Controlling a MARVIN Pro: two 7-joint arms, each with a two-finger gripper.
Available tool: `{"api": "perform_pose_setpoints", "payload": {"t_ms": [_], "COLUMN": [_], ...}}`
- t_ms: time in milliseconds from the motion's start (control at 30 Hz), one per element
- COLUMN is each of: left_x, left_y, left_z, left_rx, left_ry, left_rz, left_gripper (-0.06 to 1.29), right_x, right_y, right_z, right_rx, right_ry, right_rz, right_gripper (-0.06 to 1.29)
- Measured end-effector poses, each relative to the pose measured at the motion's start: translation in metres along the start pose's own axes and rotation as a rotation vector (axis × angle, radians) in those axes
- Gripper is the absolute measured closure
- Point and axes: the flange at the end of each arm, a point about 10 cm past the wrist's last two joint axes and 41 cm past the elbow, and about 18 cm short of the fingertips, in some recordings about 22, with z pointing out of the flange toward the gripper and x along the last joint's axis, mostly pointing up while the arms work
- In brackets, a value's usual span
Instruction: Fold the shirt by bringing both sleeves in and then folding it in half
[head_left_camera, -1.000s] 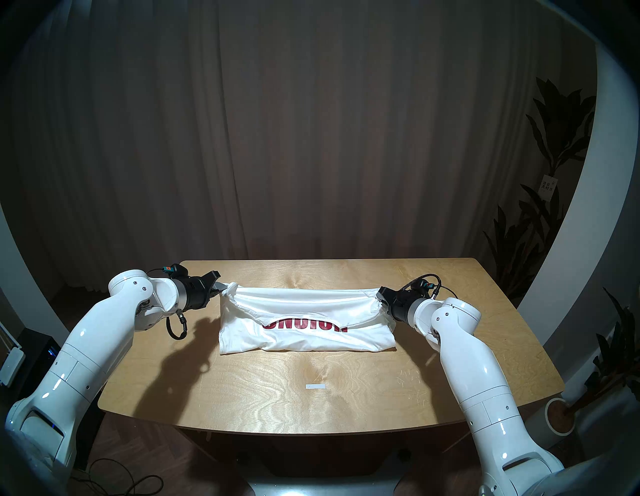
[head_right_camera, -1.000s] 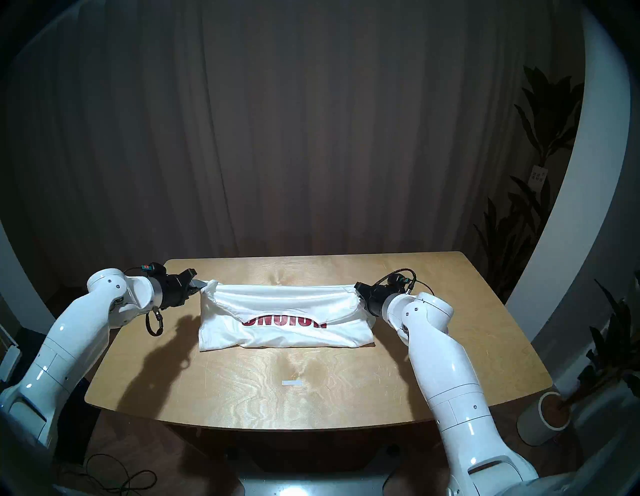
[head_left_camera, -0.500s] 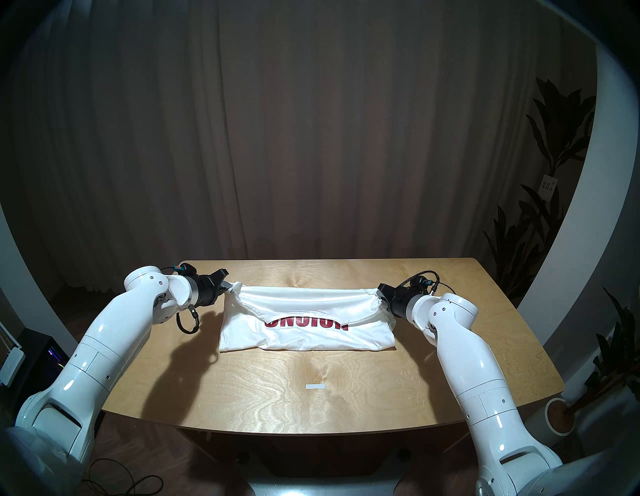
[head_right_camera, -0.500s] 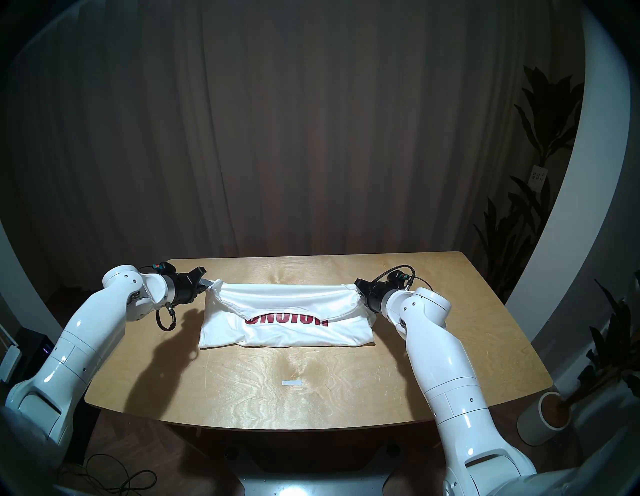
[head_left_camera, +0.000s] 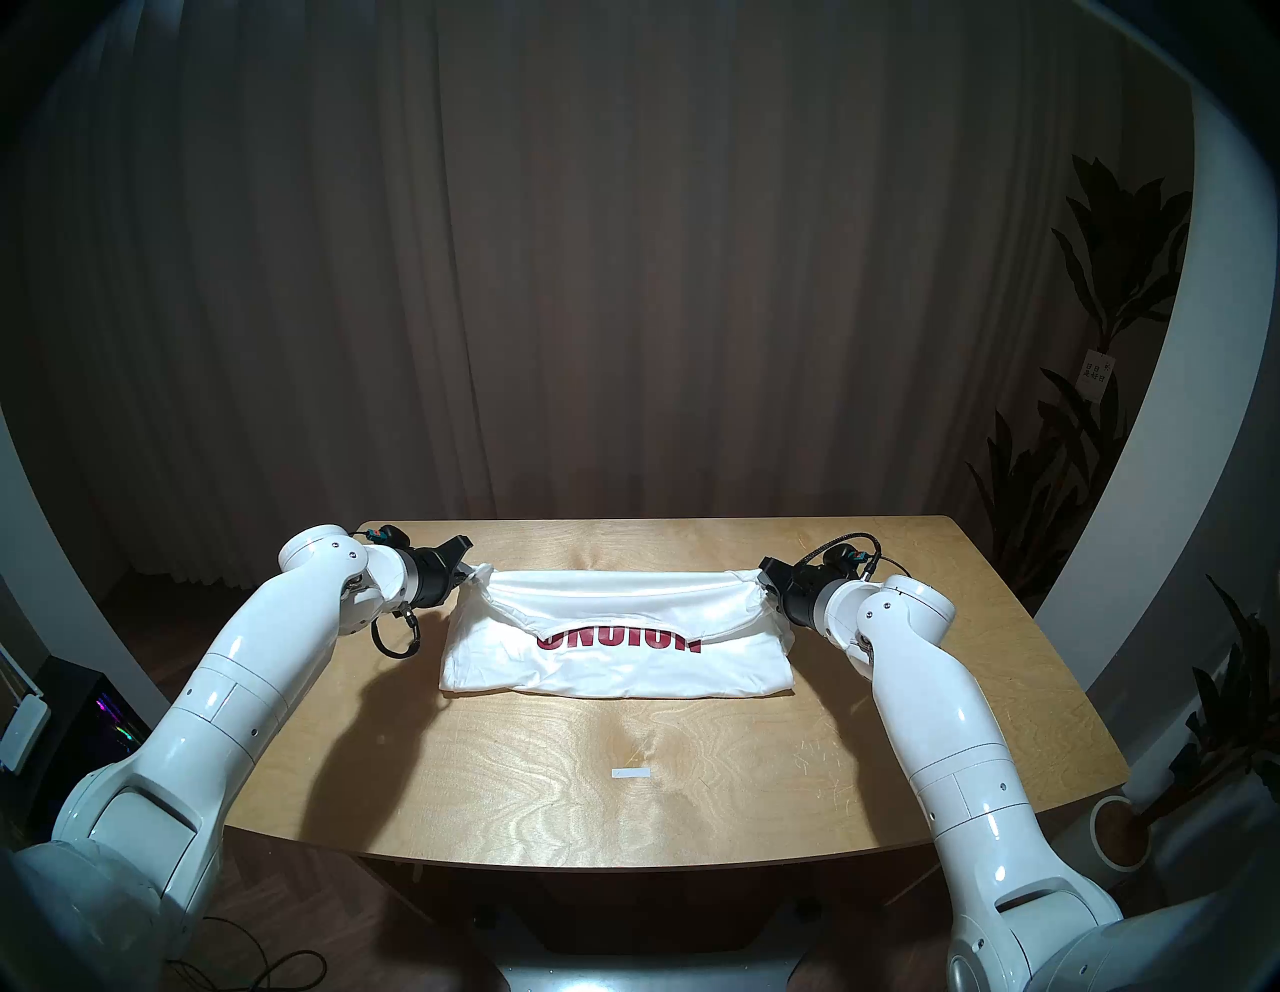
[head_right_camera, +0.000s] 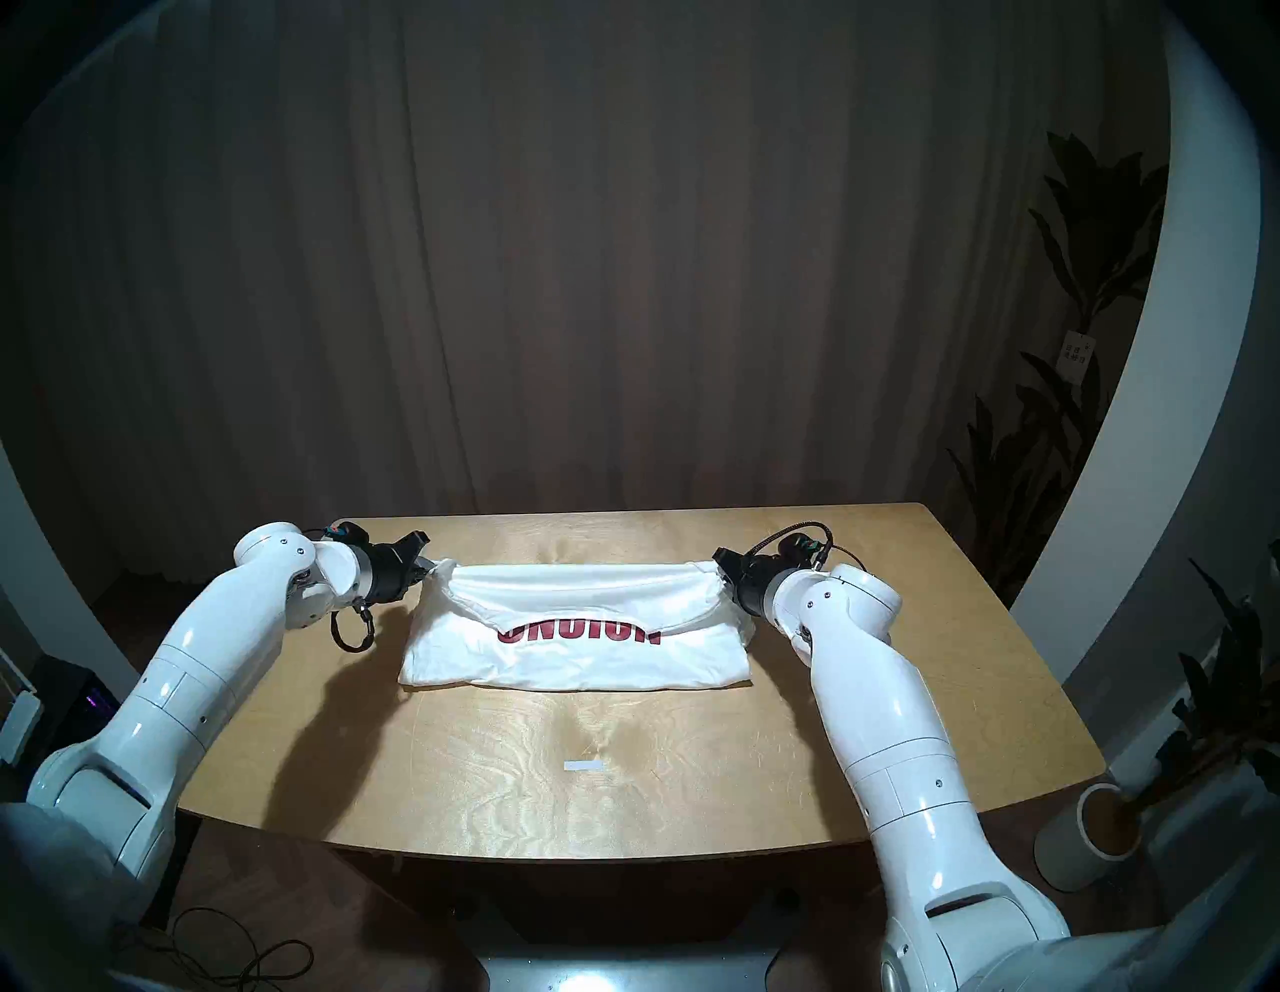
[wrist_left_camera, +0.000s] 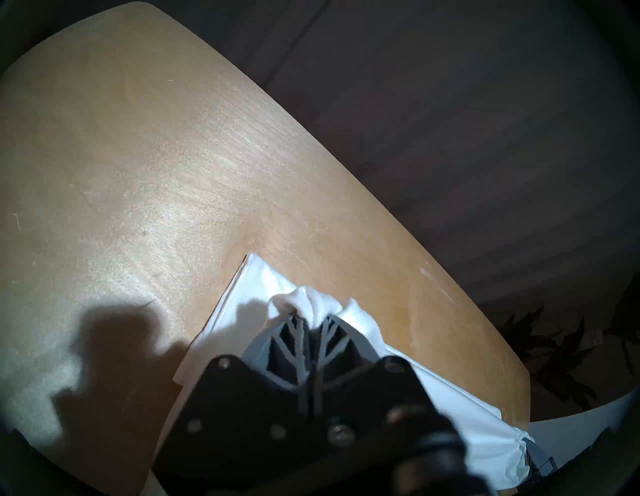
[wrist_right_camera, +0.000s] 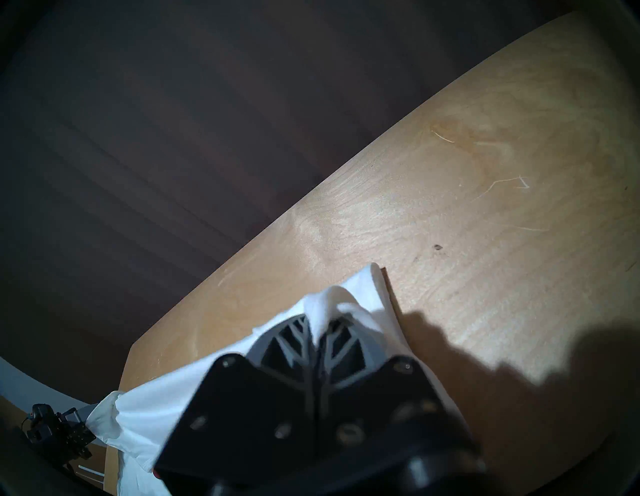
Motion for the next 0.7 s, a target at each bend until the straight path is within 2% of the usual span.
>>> {"api": "perform_pose_setpoints", "payload": {"t_ms": [233, 267, 300, 333, 400, 433, 467, 500, 567, 700], "left_x": [0.003, 0.004, 0.004, 0.005, 0.007, 0.008, 0.009, 0.01, 0.011, 0.015], "left_y": [0.002, 0.002, 0.002, 0.001, 0.0, 0.0, -0.001, -0.002, -0.004, -0.009], "left_z": [0.01, 0.012, 0.014, 0.015, 0.018, 0.019, 0.02, 0.021, 0.024, 0.029], "left_rx": [0.024, 0.029, 0.033, 0.038, 0.049, 0.053, 0.061, 0.066, 0.08, 0.105], "left_ry": [0.002, 0.002, 0.003, 0.004, 0.006, 0.007, 0.009, 0.01, 0.012, 0.015], "left_rz": [-0.008, -0.009, -0.01, -0.012, -0.015, -0.016, -0.017, -0.019, -0.02, -0.024], "left_gripper": [1.26, 1.19, 1.05, 0.82, 0.67, 0.53, 0.26, 0.08, 0.01, 0.01], "right_x": [0.002, 0.002, 0.002, 0.002, 0.002, 0.002, 0.003, 0.003, 0.004, 0.006], "right_y": [0.0, 0.0, 0.0, 0.0, 0.0, 0.0, -0.001, -0.001, -0.002, -0.005], "right_z": [0.004, 0.005, 0.006, 0.007, 0.008, 0.009, 0.01, 0.01, 0.012, 0.014], "right_rx": [-0.009, -0.011, -0.012, -0.013, -0.015, -0.016, -0.017, -0.018, -0.019, -0.018], "right_ry": [-0.002, -0.002, -0.002, -0.003, -0.004, -0.004, -0.004, -0.004, -0.004, -0.002], "right_rz": [0.008, 0.009, 0.01, 0.012, 0.014, 0.014, 0.015, 0.015, 0.016, 0.017], "right_gripper": [1.25, 1.25, 1.25, 1.25, 1.25, 1.25, 1.25, 1.25, 1.25, 1.2]}}
